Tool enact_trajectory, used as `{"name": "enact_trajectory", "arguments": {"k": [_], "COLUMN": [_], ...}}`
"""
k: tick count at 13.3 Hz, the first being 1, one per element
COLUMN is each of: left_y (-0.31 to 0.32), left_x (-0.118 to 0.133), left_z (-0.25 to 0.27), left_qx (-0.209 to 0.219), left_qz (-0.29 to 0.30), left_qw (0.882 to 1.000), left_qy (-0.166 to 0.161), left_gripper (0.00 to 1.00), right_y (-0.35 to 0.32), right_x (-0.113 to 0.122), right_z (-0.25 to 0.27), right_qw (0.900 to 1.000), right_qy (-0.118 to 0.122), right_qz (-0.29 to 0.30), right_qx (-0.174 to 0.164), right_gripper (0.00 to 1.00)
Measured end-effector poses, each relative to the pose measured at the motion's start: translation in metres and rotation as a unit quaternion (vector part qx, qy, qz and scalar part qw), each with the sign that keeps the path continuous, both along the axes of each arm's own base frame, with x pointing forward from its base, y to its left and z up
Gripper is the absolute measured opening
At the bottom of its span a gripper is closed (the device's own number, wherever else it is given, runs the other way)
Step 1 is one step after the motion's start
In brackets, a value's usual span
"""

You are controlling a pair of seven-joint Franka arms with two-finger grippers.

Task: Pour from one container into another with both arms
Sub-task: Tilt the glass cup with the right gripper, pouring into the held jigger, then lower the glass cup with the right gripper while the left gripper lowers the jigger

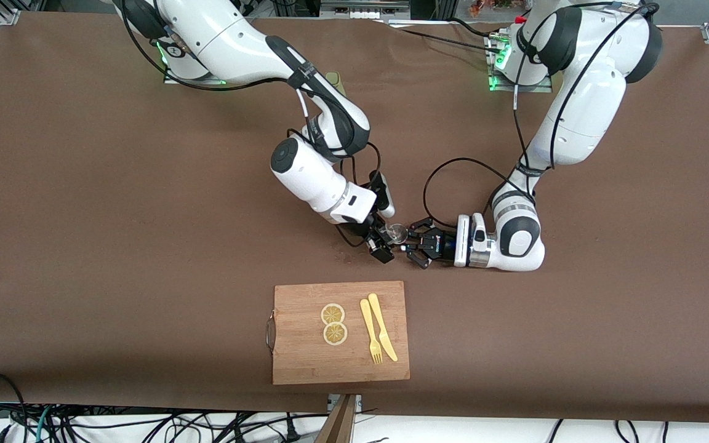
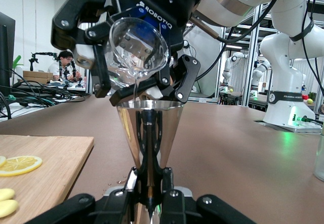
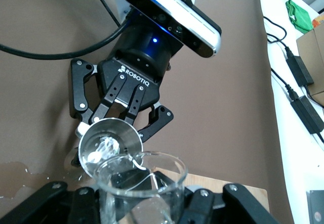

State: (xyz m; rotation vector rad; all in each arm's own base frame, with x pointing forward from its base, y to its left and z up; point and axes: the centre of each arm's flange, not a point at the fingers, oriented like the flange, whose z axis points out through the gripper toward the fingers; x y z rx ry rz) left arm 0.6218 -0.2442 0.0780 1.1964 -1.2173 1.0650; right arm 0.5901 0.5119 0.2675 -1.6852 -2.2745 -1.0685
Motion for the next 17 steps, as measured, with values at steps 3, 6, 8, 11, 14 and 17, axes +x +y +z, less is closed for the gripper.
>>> {"name": "enact_trajectory", "arguments": {"k": [3,6,8,11,14,17], "left_y": [0.0,0.001,0.009,0.039,0.095,0.156], "left_x": [0.0,0.0,0.002,0.007,0.011,0.012], "left_z": [-0.001,-0.002,-0.003,-0.005,-0.008,0.006], "left_qx": [0.0,0.001,0.004,0.004,0.015,0.02], "left_qz": [0.0,0.001,0.004,0.01,0.011,0.009], "left_qw": [1.0,1.0,1.0,1.0,1.0,0.999], "left_qy": [0.0,-0.001,-0.004,-0.012,-0.016,-0.024], "left_gripper": [0.21,0.21,0.21,0.21,0.21,0.21], "right_y": [-0.002,-0.005,-0.006,-0.007,-0.017,-0.048], "right_x": [0.001,0.004,0.005,0.003,0.009,0.031], "right_z": [0.001,0.004,0.008,0.012,0.016,0.015], "right_qw": [0.999,0.996,0.992,0.981,0.972,0.959], "right_qy": [0.024,0.048,0.068,0.106,0.138,0.206], "right_qz": [-0.032,-0.061,-0.082,-0.117,-0.137,-0.128], "right_qx": [0.016,0.044,0.068,0.109,0.133,0.144], "right_gripper": [0.12,0.12,0.12,0.12,0.12,0.12]}}
